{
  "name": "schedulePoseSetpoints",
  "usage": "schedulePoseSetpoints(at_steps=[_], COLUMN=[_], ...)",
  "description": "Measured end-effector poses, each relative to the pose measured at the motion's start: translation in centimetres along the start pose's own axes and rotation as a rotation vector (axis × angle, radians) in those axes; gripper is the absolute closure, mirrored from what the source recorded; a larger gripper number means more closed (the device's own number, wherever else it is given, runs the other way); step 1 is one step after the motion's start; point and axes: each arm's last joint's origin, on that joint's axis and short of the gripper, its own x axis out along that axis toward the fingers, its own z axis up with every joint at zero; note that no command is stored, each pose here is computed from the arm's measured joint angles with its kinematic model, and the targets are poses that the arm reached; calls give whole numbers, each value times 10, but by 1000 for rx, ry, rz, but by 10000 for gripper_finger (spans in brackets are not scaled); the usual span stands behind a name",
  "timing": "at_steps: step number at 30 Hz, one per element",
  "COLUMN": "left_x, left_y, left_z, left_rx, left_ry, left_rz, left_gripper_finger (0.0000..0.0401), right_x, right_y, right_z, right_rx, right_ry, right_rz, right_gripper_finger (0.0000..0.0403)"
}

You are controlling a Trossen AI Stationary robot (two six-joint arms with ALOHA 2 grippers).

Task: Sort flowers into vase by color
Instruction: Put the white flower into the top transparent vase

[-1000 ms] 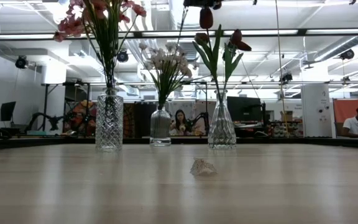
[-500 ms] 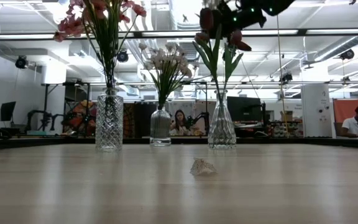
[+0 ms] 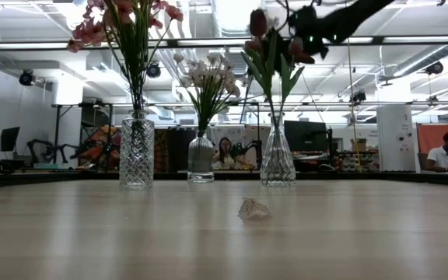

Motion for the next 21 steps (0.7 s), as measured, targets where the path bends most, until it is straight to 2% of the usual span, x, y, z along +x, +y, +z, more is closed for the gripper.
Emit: schedulePoseSetpoints(at_steps=[9,15,21], left_x=[0,0,0], left_y=[0,0,0], left_z=[0,0,0], left_rx=[2,3,3], left_ry=[2,2,3], left_rz=[0,0,0], left_gripper_finger=[401,401,401], right_x=[14,28,45], right_y=[-7,-6,-6], right_z=[-68,-95,-119], right_rx=[102,167,206], right_ry=[-83,-136,-133], right_rz=[33,181,224], right_gripper_finger=[385,385,385])
